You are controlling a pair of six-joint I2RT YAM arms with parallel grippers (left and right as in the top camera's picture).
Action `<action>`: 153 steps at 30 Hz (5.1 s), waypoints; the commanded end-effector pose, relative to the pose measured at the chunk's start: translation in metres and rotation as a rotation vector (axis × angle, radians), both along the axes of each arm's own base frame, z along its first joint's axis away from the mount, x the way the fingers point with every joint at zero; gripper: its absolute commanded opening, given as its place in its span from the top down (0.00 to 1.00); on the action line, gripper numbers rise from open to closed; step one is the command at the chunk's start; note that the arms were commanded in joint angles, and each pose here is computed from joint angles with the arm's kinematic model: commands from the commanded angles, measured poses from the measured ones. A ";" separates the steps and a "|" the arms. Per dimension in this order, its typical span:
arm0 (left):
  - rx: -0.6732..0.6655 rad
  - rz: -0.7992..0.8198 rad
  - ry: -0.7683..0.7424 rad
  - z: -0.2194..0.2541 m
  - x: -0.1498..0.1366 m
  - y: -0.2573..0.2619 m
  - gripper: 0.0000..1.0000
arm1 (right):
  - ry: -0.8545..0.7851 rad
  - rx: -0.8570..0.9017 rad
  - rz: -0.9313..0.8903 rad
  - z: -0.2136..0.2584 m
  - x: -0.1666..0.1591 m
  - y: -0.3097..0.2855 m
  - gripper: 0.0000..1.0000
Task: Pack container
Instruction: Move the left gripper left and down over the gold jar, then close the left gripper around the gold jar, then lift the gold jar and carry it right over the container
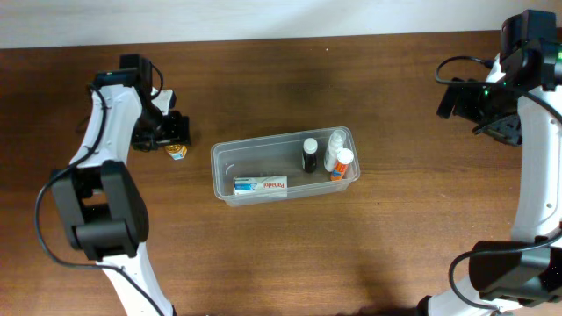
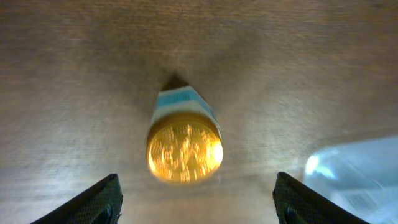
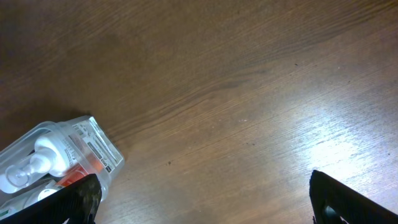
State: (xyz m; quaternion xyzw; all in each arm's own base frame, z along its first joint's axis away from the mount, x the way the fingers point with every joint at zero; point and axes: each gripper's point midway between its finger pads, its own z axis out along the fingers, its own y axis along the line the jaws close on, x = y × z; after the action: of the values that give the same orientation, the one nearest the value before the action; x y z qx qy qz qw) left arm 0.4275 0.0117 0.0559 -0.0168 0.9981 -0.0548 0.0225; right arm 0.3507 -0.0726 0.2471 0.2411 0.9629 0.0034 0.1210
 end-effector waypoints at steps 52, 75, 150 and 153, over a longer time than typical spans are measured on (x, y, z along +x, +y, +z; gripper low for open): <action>0.009 -0.247 0.011 -0.057 0.011 0.002 0.64 | -0.006 -0.009 -0.010 0.002 0.000 -0.002 0.02; -0.006 -0.210 0.069 -0.036 0.002 0.000 0.69 | -0.006 -0.009 -0.010 0.002 0.000 -0.002 0.02; 0.008 -0.532 0.110 0.038 -0.050 -0.204 0.69 | -0.006 -0.009 -0.010 0.002 0.000 -0.002 0.02; 0.006 -0.597 0.102 0.029 -0.050 -0.208 0.69 | -0.006 -0.009 -0.010 0.002 0.000 -0.002 0.02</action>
State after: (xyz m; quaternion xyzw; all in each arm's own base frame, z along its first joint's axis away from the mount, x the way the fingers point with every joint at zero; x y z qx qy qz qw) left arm 0.3821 -0.1930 0.0874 0.2450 0.9668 -0.0576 -0.0443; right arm 0.3509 -0.0726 0.2470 0.2411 0.9629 0.0034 0.1210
